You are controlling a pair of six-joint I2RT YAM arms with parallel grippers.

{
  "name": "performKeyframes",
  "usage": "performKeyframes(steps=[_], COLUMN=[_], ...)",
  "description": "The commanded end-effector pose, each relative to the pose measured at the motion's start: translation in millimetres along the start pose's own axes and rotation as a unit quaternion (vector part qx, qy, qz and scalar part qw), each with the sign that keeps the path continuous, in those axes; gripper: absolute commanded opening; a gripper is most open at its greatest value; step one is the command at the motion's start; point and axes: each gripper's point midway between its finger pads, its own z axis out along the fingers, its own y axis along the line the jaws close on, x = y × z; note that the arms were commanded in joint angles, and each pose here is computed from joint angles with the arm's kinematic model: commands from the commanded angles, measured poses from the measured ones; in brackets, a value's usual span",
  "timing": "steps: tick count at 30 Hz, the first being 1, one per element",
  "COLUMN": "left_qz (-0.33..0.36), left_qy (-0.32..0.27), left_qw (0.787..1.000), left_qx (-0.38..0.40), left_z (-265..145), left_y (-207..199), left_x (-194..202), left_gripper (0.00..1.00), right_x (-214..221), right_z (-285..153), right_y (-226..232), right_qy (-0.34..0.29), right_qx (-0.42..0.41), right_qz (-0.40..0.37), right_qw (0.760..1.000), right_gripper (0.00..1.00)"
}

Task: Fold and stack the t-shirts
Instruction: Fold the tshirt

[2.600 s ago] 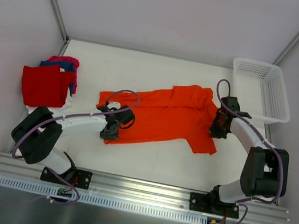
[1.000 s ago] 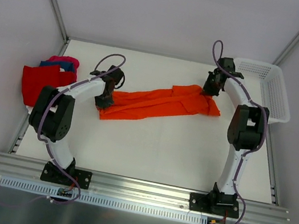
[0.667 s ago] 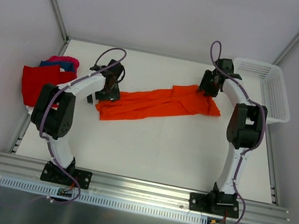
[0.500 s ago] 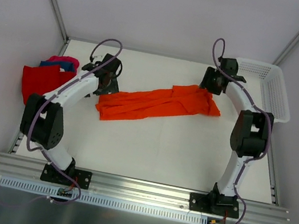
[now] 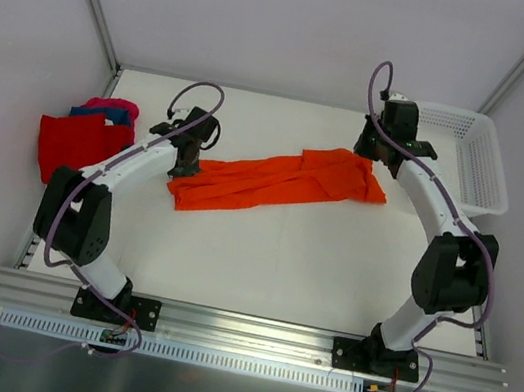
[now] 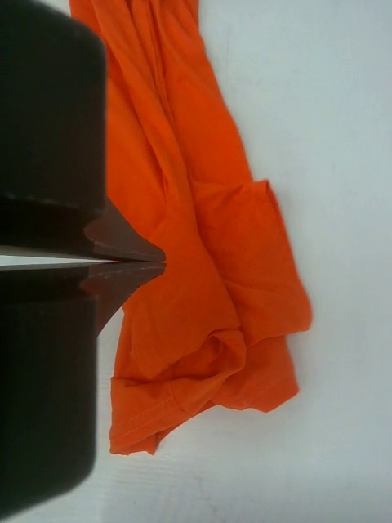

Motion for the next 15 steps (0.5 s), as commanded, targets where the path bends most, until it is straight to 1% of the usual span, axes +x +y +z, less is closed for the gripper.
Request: performKeyframes(steps=[1, 4, 5, 6, 8, 10, 15], left_qz=[0.016, 0.03, 0.033, 0.042, 0.052, 0.057, 0.069], left_qy=[0.004, 0.008, 0.009, 0.011, 0.017, 0.023, 0.042], left_qw=[1.0, 0.999, 0.999, 0.999, 0.998, 0.998, 0.997], left_qx=[0.02, 0.018, 0.017, 0.014, 0.017, 0.018, 0.011], left_z=[10.6, 21.7, 25.4, 32.2, 41.0, 46.3, 63.2], left_y=[-18.6, -29.1, -31.7, -37.0, -45.9, -50.3, -56.2], left_x=[-2.8, -9.5, -12.2, -15.4, -18.2, -17.4, -9.2], left_gripper=[0.0, 0.0, 0.0, 0.0, 0.0, 0.0, 0.0], right_x=[37.6, 48.3, 51.1, 60.0, 58.9, 68.1, 73.5], right_z=[25.9, 38.4, 41.6, 47.6, 52.0, 59.2, 67.7], right_y=[-19.5, -22.1, -22.3, -23.0, -21.6, -22.1, -29.6], right_qy=[0.056, 0.077, 0.083, 0.1, 0.104, 0.121, 0.14], right_qx=[0.043, 0.049, 0.053, 0.057, 0.058, 0.063, 0.093], right_qz=[0.003, 0.002, 0.013, 0.016, 0.016, 0.016, 0.009], right_qw=[0.998, 0.996, 0.995, 0.993, 0.993, 0.991, 0.986], right_gripper=[0.01, 0.01, 0.01, 0.0, 0.01, 0.01, 0.0])
